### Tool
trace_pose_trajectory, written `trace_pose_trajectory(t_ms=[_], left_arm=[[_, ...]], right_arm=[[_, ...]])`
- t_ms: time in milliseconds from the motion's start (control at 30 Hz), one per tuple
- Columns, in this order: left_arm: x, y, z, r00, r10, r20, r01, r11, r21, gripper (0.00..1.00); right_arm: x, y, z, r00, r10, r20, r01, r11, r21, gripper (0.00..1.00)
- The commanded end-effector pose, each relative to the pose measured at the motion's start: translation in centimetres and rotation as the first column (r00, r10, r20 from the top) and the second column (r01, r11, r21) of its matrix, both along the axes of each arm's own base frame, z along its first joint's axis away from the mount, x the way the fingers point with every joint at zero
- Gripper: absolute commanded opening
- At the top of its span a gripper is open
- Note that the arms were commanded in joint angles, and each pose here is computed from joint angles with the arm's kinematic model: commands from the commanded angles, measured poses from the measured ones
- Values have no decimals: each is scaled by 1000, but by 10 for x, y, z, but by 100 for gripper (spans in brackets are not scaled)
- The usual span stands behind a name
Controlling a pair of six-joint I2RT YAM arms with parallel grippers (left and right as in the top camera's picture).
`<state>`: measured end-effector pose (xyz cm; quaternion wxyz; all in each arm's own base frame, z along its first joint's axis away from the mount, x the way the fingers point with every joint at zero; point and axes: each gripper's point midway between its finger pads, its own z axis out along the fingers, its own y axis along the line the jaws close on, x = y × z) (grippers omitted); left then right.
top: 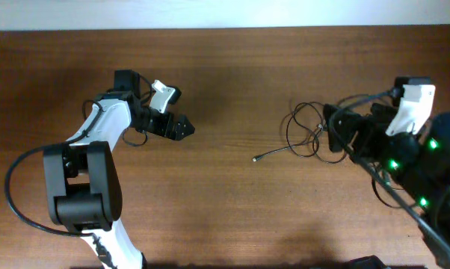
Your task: Untangle cables
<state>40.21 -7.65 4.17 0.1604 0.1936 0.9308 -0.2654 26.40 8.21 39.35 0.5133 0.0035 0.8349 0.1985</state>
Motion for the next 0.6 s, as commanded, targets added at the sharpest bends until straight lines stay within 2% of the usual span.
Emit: trace_pose_trajectory(t_ms=[0, 100, 367, 467, 567], left_arm=[[-1, 1, 2, 1000, 6, 2, -6, 1000, -1, 99], [-1, 1, 2, 1000, 6, 2, -6, 1000, -1, 99], [-1, 1, 2, 1000, 7, 2, -7, 1000, -1, 99], [-1, 1, 2, 1000, 7, 2, -7, 1000, -1, 99], [-1, 1, 2, 1000, 7, 2, -7, 1000, -1, 99]], right_arm=[[-24, -5, 20, 997, -3, 82, 2, 1000, 19, 98], [-31, -7, 25, 995, -4, 103, 1, 1000, 24, 99], [-12, -3, 11, 999, -3, 43, 2, 1000, 10, 98], [3, 1, -11, 999, -3, -37, 3, 1000, -8, 99], [-1, 0, -38, 996, -4, -90, 2, 1000, -20, 98]])
